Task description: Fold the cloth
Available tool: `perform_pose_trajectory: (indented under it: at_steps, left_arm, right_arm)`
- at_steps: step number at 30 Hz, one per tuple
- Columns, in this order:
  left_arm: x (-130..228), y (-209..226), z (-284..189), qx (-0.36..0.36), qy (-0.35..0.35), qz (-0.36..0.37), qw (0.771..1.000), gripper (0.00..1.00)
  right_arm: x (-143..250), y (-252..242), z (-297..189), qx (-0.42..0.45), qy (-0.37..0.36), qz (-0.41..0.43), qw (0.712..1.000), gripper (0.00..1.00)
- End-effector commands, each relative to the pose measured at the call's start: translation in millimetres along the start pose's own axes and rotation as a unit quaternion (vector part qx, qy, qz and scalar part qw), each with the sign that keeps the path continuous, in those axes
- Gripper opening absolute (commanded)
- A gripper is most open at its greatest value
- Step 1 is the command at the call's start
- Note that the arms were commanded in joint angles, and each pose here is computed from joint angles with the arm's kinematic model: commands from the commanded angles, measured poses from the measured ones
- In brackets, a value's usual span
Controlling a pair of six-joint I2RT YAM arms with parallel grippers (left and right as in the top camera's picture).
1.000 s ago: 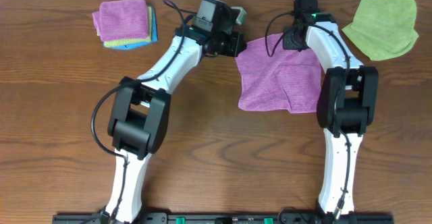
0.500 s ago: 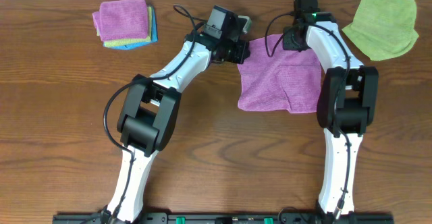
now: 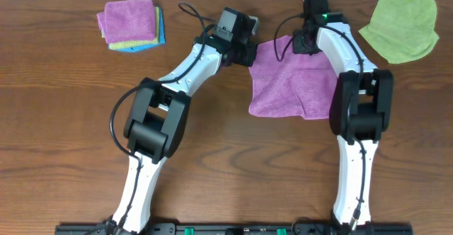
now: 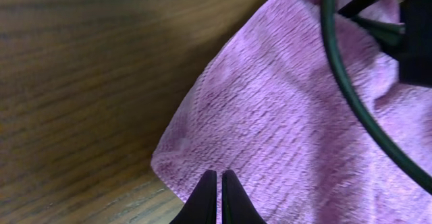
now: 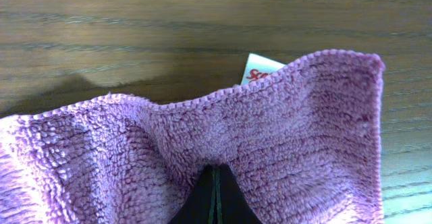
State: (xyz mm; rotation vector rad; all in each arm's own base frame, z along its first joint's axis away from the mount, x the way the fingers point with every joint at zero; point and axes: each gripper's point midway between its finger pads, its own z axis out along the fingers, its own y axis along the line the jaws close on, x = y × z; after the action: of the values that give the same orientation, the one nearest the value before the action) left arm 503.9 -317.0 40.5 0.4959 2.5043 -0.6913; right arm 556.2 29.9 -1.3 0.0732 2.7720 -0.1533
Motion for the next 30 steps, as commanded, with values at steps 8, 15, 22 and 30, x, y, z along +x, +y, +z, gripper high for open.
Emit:
perform_pose_trajectory:
  at_steps: [8,15,22,30]
  left_arm:
    - [8.7,10.9,12.2,-0.008,0.012,0.004,1.0,0.06]
    - [14.9,18.2,18.7,-0.02,0.018,0.001,1.0,0.06]
    - [9.2,8.1,20.4,0.008,0.007,0.001,1.0,0.06]
    - [12.5,10.9,25.9,0.002,0.008,-0.002,1.0,0.06]
  right_arm:
    - [51.4,33.9,36.9,-0.035,0.077,-0.019,0.996,0.01]
    - [53.4,33.8,36.6,-0.035,0.081,-0.019,0.996,0.01]
    - [58.1,36.3,35.4,-0.035,0.089,-0.024,0.995,0.01]
    - [59.6,45.4,33.9,-0.037,0.089,-0.032,0.995,0.01]
